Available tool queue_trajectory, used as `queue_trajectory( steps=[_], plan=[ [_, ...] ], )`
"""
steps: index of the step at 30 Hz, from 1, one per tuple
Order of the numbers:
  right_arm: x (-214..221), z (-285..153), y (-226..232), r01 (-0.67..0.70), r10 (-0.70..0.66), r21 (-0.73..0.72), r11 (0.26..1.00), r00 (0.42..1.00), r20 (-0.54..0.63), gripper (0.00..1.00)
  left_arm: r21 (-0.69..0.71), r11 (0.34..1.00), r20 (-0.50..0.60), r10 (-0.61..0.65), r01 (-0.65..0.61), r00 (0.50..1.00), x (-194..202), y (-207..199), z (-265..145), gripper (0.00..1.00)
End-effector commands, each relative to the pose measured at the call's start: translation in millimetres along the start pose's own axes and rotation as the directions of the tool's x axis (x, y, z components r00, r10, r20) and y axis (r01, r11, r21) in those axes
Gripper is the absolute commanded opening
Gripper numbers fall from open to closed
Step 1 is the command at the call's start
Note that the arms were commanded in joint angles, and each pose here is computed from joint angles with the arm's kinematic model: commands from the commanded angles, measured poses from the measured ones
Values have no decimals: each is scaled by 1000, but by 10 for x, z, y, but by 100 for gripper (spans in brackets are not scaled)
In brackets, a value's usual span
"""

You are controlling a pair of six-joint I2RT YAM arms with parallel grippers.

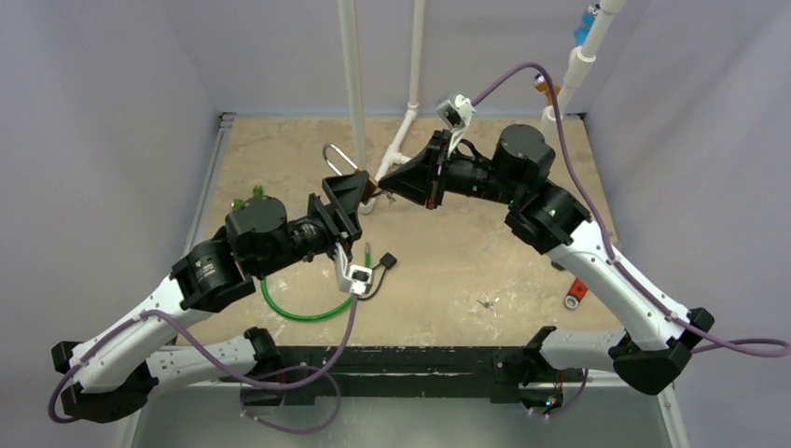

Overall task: Unlock with the key
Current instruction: Unlock the lock.

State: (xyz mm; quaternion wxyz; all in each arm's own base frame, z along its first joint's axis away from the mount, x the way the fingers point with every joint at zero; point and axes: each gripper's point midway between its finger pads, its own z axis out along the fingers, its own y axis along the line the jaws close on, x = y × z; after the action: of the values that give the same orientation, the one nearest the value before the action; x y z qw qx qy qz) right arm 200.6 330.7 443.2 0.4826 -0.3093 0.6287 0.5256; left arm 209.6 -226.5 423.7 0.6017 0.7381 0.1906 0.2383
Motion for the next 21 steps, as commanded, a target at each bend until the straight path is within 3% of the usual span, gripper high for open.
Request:
queue_trajectory(
  steps=[1,21],
  plan=[
    [-363,0,155,64,-59,-37,997,991,120,0,-70,997,74,35,-30,997,-163,169,32,0],
    [354,-279,-172,-24,22,122,992,1000,15,0,-143,977,24,-159,160,987,-5,301,-83,0]
  ],
)
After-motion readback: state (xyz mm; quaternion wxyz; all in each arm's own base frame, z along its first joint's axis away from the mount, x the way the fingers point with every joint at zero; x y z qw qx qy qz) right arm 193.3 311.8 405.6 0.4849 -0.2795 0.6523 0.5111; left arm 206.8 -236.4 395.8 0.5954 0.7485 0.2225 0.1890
